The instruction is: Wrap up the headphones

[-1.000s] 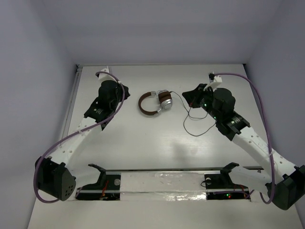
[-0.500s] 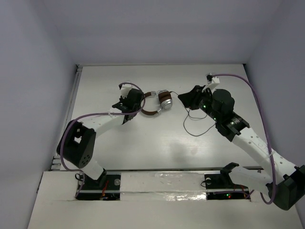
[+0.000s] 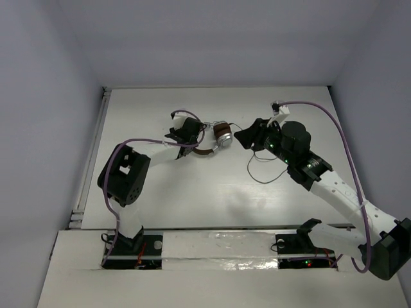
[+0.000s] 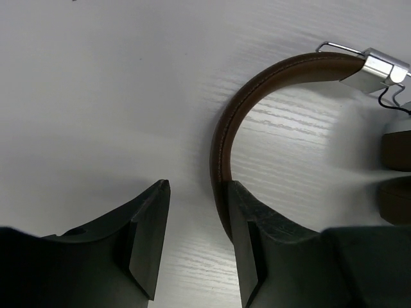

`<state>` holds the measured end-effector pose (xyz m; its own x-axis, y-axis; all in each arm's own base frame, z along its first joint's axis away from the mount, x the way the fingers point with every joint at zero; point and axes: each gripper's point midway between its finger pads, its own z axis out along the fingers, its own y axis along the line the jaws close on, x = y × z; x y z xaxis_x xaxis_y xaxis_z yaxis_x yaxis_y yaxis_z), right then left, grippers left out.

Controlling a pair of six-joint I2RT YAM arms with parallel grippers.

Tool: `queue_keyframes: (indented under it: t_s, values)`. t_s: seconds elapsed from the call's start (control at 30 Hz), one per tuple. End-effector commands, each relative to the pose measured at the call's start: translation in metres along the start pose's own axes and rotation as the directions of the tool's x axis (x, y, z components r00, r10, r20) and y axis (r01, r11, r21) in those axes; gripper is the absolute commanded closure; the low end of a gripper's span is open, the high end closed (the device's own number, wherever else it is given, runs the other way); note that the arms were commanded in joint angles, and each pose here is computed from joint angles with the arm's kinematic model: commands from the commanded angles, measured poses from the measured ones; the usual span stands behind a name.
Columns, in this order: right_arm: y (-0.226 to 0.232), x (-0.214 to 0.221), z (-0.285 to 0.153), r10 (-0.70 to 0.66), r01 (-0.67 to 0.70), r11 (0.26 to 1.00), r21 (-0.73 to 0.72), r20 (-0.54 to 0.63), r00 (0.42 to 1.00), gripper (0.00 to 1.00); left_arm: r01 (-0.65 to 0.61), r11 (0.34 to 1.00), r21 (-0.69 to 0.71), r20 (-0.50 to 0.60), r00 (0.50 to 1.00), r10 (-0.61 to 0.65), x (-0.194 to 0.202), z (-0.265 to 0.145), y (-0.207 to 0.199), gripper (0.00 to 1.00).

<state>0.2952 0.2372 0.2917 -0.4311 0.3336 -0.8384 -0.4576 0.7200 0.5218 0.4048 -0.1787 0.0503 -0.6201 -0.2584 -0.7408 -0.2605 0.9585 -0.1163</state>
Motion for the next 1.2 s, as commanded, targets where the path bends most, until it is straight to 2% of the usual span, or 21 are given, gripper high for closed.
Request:
queue_keyframes:
  t_s: [0.0,0.33,0.4,0.47,0.53,0.63,0.77,0.87,0.97,1.13,1.17]
  values:
    - [0.014,-0.009,0.000,-0.025,0.027,0.998,-0.056,0.037,0.999,0.49,0.014,0.999,0.046,0.017,1.000,-0.015,-0.010,0.004,-0.017,0.61]
    - [0.012,-0.007,0.002,-0.028,0.029,0.998,-0.052,0.033,0.999,0.51,-0.008,0.999,0.047,-0.014,1.000,0.008,0.006,0.022,-0.022,0.61]
    - [0.011,-0.006,0.003,-0.027,0.028,0.998,-0.047,0.028,0.999,0.51,-0.014,0.999,0.052,-0.021,1.000,0.015,0.010,0.024,-0.022,0.68]
    - [0.011,-0.006,0.003,-0.026,0.027,0.999,-0.046,0.029,0.999,0.51,-0.026,0.999,0.043,-0.021,0.999,0.027,0.007,0.029,-0.021,0.80]
    - [0.011,-0.007,0.003,-0.024,0.025,0.999,-0.044,0.032,0.999,0.51,-0.039,0.999,0.022,-0.023,0.999,0.040,0.005,0.033,-0.014,0.86]
    - [0.007,-0.009,0.004,-0.011,0.012,1.000,-0.018,0.043,0.999,0.51,-0.068,0.998,-0.016,-0.011,0.998,0.068,-0.003,0.038,-0.001,0.85]
    - [0.000,-0.013,0.008,0.016,-0.018,1.000,0.024,0.065,0.998,0.52,-0.102,0.994,-0.038,-0.006,0.995,0.102,-0.013,0.041,0.010,0.66]
    - [-0.004,-0.008,0.013,0.040,-0.042,0.999,0.033,0.065,0.997,0.54,-0.126,0.991,-0.038,-0.019,0.992,0.125,-0.014,0.046,0.011,0.61]
    - [-0.003,-0.004,0.016,0.054,-0.055,0.998,0.023,0.052,0.997,0.72,-0.120,0.993,0.021,-0.072,0.990,0.121,0.001,0.046,0.003,0.61]
    - [-0.003,-0.004,0.016,0.052,-0.053,0.998,0.016,0.060,0.997,0.72,-0.097,0.994,0.045,-0.087,0.991,0.101,0.010,0.043,0.003,0.62]
    - [-0.002,-0.004,0.017,0.053,-0.054,0.998,0.013,0.060,0.997,0.71,-0.103,0.994,0.036,-0.094,0.990,0.106,0.012,0.047,0.004,0.64]
